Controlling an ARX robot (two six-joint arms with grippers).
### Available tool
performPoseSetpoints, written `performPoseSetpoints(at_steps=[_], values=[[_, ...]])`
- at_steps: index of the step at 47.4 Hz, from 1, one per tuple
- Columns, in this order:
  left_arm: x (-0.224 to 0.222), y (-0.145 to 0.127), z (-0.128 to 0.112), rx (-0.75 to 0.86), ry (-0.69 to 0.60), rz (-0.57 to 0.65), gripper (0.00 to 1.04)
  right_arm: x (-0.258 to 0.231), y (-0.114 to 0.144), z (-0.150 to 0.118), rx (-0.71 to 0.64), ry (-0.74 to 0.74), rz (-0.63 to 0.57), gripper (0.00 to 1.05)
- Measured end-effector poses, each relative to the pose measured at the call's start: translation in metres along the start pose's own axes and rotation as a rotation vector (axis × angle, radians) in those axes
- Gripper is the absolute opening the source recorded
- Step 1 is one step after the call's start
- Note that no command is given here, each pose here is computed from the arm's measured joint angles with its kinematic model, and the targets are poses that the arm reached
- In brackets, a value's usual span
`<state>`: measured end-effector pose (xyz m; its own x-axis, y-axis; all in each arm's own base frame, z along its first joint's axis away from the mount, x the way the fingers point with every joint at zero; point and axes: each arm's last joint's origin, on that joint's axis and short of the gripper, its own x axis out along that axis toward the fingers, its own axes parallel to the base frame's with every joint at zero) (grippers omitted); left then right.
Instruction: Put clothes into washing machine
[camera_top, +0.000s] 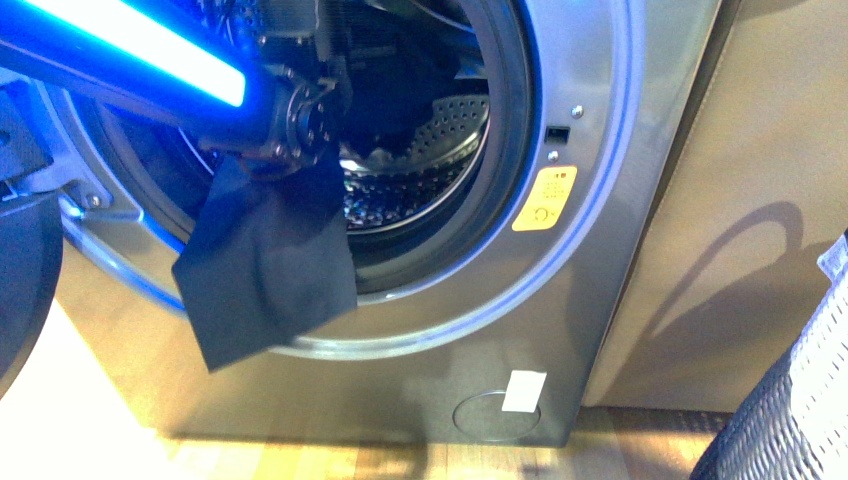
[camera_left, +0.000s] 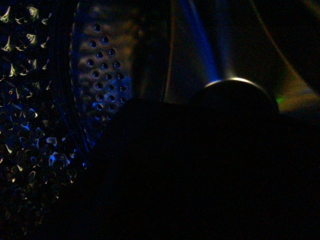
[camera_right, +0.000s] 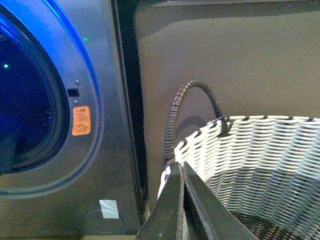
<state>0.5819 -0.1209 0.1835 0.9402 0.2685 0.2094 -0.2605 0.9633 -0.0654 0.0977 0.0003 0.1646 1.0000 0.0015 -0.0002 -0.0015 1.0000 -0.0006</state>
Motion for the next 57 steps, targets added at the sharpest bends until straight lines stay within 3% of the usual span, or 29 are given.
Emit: performPoseSetpoints(at_steps=[10,25,33,43,47,54,57], values=[[0.002,0.0,-0.014,0.017,0.023,-0.005,0.07,0.0,0.0,0.0,0.0,0.0,0.0,0.02],[0.0,0.01,-0.061,0.076,0.121,-0.004,0.07,0.0,0.0,0.0,0.0,0.0,-0.001,0.02],[0.001,0.017,-0.074,0.09,0.181,-0.024,0.08,0.0,0.0,0.0,0.0,0.0,-0.001,0.02],[-0.01,0.025,-0.098,0.089,0.245,-0.05,0.53,0.0,0.0,0.0,0.0,0.0,-0.001,0.02],[-0.016,0.026,-0.102,0.082,0.248,-0.053,0.65,0.0,0.0,0.0,0.0,0.0,-0.001,0.02],[-0.032,0.029,-0.084,0.056,0.195,-0.069,0.99,0.0,0.0,0.0,0.0,0.0,-0.001,0.02],[-0.041,0.033,-0.073,0.051,0.166,-0.089,0.98,0.0,0.0,0.0,0.0,0.0,-0.001,0.02]])
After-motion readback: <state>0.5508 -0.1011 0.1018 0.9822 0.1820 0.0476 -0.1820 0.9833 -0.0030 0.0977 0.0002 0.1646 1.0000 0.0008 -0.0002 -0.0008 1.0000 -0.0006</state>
